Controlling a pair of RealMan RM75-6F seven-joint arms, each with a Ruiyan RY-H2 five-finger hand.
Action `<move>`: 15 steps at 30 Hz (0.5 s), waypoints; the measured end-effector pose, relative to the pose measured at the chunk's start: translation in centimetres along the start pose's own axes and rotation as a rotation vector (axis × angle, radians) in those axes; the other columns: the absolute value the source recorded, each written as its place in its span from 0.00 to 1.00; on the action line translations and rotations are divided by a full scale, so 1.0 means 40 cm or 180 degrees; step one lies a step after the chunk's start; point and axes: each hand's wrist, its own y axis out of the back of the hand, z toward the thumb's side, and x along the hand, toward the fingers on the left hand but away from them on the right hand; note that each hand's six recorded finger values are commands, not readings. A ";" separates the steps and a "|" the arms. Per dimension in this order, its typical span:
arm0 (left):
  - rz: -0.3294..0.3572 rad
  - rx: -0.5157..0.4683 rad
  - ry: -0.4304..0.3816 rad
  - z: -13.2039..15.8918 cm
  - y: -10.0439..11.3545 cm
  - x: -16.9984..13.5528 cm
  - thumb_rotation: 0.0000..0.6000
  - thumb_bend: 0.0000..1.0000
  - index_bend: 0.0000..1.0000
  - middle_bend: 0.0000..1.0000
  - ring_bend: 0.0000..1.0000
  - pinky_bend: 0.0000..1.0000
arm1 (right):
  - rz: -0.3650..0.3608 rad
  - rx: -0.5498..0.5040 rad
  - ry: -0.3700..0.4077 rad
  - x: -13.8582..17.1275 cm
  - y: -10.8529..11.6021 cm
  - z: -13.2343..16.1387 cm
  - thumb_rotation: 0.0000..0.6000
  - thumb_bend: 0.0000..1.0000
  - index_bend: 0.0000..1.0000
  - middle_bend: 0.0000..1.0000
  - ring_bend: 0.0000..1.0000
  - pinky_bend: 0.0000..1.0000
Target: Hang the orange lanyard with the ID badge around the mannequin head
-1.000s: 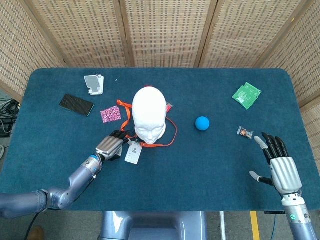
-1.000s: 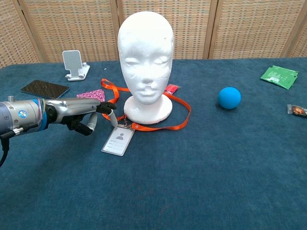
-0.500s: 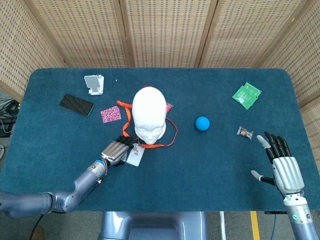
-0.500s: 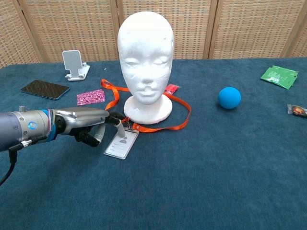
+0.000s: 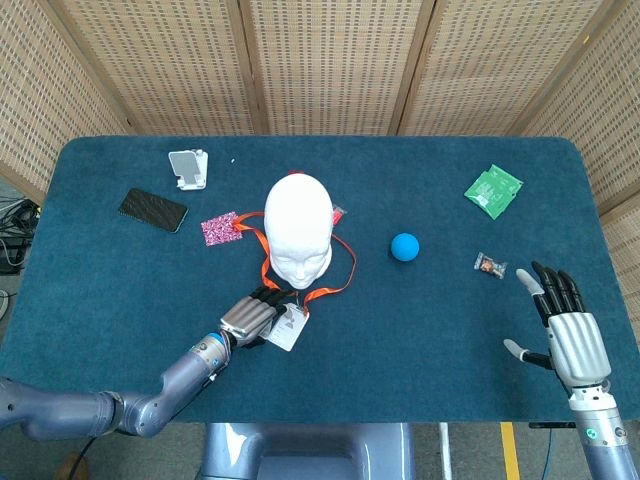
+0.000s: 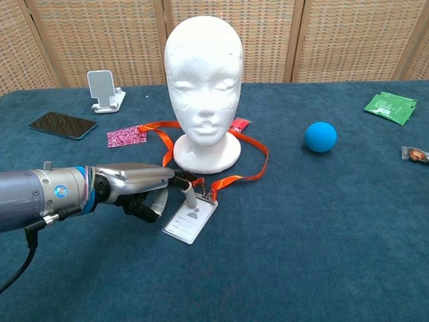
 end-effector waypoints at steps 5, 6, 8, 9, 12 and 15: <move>-0.0010 -0.0008 -0.0069 0.035 -0.005 0.005 1.00 1.00 0.27 0.00 0.00 0.00 | -0.0008 -0.0004 0.0002 -0.001 0.002 0.000 1.00 0.27 0.12 0.00 0.00 0.00; -0.0014 -0.0011 -0.0086 0.044 -0.006 0.006 1.00 1.00 0.27 0.00 0.00 0.00 | -0.0009 -0.0004 0.0001 0.000 0.003 -0.001 1.00 0.27 0.12 0.00 0.00 0.00; -0.0019 -0.0013 -0.0112 0.058 -0.009 0.008 1.00 1.00 0.27 0.00 0.00 0.00 | -0.0014 -0.0007 0.0003 0.000 0.004 -0.001 1.00 0.27 0.12 0.00 0.00 0.00; -0.0021 -0.0010 -0.0122 0.064 -0.009 0.008 1.00 1.00 0.27 0.00 0.00 0.00 | -0.0016 -0.0008 0.0003 0.000 0.005 -0.001 1.00 0.27 0.12 0.00 0.00 0.00; -0.0037 -0.0007 -0.0160 0.084 -0.014 0.009 1.00 1.00 0.27 0.00 0.00 0.00 | -0.0020 -0.0011 0.0002 0.000 0.006 -0.002 1.00 0.27 0.12 0.00 0.00 0.00; -0.0034 -0.0016 -0.0188 0.102 -0.014 0.010 1.00 1.00 0.27 0.00 0.00 0.00 | -0.0022 -0.0013 -0.0001 0.000 0.007 -0.003 1.00 0.27 0.12 0.00 0.00 0.00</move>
